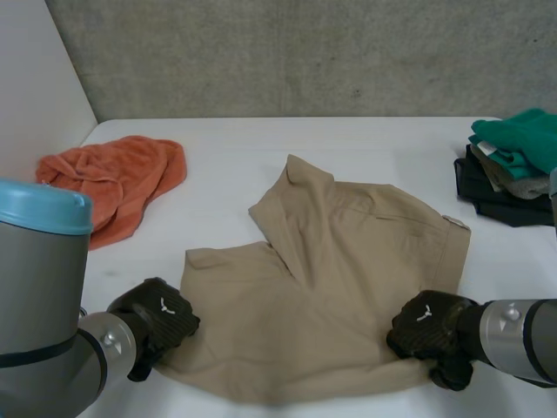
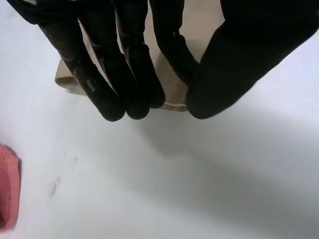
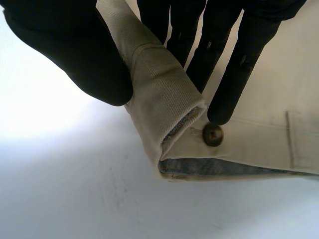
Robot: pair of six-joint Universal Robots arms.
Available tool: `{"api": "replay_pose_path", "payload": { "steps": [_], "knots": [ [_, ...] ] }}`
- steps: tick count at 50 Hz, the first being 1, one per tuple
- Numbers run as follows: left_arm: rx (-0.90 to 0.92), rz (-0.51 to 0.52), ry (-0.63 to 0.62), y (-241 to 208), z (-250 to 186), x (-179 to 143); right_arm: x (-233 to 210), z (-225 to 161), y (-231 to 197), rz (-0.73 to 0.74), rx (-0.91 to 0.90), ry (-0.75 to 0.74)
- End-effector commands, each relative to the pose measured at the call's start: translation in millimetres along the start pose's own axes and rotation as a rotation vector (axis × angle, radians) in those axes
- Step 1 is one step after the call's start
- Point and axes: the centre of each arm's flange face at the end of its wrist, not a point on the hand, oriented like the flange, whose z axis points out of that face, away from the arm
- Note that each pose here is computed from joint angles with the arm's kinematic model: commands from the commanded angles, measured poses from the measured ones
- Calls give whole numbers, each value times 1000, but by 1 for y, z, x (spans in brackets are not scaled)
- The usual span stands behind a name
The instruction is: Fold the laundry.
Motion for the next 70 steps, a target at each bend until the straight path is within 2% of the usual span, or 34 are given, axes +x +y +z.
{"api": "replay_pose_path", "payload": {
  "steps": [1, 6, 12, 17, 21, 25, 29, 39, 43, 47, 52, 61, 65, 70],
  "knots": [
    [146, 7, -111, -33, -4, -23, 13, 9, 4, 37, 48, 60],
    [400, -28, -252, -80, 21, -63, 19, 17, 3, 114, 105, 120],
    [578, -22, -253, -110, 84, -90, 12, 25, 5, 128, 126, 137],
    [594, -5, -172, -115, 147, -96, 10, 30, 8, 129, 141, 162],
    [590, -7, -96, -113, 176, -95, 11, 33, 9, 141, 148, 181],
    [626, 11, -13, -115, 193, -88, 11, 34, 11, 152, 140, 193],
    [620, 29, 18, -111, 208, -83, 13, 33, 11, 159, 137, 204],
    [628, 98, -8, -111, 217, -81, 18, 33, 14, 175, 135, 219],
    [605, 135, -7, -113, 221, -69, 20, 31, 14, 181, 139, 227],
    [534, 198, -62, -105, 229, -66, 21, 28, 14, 183, 139, 232],
    [431, 251, -190, -98, 234, -80, 19, 26, 13, 179, 146, 233],
    [245, 161, -379, -79, 220, -115, 9, 21, 6, 155, 173, 228],
    [93, 96, -468, -64, 207, -127, 4, 19, 0, 170, 195, 227],
    [108, 47, -432, -67, 199, -117, -1, 21, -4, 190, 211, 212]
  ]
}}
